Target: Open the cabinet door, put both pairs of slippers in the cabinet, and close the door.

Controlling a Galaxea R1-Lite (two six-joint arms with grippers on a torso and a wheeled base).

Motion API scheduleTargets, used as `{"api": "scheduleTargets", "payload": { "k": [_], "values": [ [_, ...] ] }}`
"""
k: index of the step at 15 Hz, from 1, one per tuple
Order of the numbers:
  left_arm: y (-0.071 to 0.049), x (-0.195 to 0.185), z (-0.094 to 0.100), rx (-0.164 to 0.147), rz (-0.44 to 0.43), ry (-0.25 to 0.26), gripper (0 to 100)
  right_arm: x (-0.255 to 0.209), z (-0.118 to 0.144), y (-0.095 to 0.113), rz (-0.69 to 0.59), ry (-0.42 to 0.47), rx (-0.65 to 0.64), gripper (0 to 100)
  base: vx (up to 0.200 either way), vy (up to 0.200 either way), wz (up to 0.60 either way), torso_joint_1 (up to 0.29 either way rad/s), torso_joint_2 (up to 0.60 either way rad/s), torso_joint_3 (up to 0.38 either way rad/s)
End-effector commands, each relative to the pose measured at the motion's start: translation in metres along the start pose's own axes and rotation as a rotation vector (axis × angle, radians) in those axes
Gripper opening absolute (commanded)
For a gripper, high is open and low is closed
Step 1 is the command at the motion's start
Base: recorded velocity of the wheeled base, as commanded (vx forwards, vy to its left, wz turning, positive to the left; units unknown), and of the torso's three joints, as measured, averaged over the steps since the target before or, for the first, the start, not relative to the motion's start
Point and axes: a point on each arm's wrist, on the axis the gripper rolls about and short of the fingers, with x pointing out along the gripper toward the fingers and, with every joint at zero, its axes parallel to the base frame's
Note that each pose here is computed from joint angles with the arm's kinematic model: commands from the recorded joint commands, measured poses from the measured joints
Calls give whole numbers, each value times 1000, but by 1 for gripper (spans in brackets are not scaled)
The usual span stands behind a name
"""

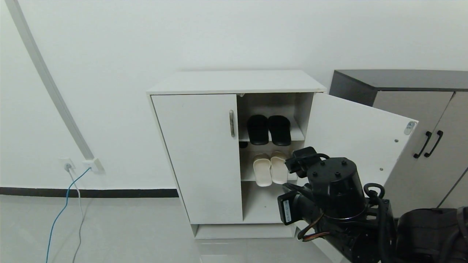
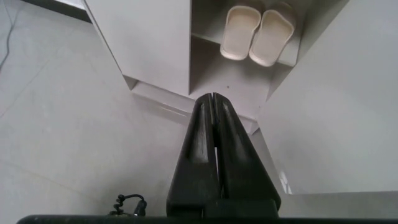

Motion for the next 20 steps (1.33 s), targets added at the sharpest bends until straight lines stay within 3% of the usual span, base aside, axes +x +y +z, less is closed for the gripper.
{"api": "scheduleTargets", "payload": {
  "k": [1,20],
  "values": [
    [0,0,0,-1,0,1,0,0,-1,0,0,2,-1,0,0,0,0,134,-471,-339],
    [0,0,0,-1,0,1,0,8,-9,-3,-20,20,-19,0,0,0,0,206,-525,-322]
  ]
}}
